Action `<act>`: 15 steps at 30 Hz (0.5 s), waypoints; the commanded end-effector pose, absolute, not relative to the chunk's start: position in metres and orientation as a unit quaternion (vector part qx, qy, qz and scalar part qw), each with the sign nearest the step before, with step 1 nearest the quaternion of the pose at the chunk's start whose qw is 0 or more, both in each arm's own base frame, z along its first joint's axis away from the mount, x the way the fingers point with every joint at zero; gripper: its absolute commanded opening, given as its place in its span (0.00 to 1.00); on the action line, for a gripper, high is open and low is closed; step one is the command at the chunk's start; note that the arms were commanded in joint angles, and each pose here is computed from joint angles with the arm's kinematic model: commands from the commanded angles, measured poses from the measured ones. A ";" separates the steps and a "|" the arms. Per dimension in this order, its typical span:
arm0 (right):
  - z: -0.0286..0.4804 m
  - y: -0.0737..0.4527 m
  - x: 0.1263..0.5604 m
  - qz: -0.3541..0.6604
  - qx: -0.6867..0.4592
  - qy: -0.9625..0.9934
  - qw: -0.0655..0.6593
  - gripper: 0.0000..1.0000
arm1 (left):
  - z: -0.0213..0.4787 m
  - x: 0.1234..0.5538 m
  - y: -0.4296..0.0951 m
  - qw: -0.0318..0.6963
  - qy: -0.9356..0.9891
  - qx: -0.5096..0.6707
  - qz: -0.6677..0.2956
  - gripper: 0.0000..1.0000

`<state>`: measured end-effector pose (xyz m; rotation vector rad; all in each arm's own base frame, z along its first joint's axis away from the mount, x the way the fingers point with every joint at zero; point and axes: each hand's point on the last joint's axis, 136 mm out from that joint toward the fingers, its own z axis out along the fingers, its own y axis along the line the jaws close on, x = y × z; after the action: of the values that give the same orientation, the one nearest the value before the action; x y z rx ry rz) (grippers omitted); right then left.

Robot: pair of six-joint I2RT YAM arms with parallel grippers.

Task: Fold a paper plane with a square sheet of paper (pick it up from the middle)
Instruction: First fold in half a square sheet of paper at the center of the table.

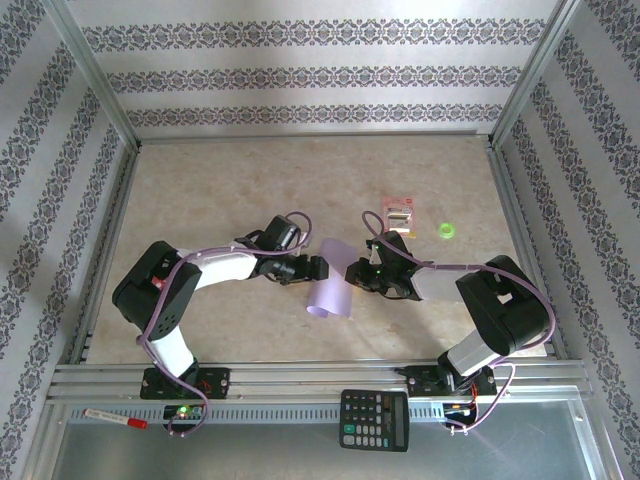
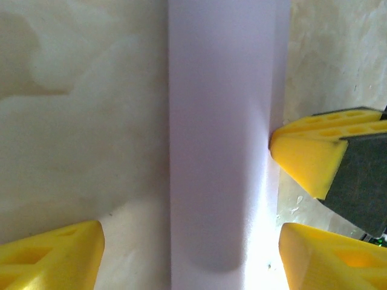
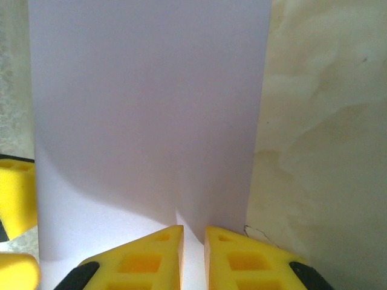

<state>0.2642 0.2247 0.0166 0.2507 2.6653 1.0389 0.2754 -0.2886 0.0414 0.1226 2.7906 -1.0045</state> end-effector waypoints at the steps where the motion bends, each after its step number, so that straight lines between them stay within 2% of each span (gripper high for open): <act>1: 0.006 0.244 0.257 0.371 0.064 0.917 0.132 0.16 | 0.036 0.258 -0.297 0.057 0.944 0.062 -0.320 0.72; 10: 0.015 0.261 0.264 0.391 0.074 0.906 0.145 0.16 | 0.032 0.260 -0.311 0.052 0.940 0.069 -0.329 0.52; 15: 0.024 0.275 0.268 0.407 0.071 0.898 0.151 0.15 | 0.032 0.262 -0.317 0.053 0.935 0.065 -0.345 0.48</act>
<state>0.2707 0.2383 0.0178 0.2934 2.6169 1.0414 0.2630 -0.3057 0.0312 0.1854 2.8478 -0.9986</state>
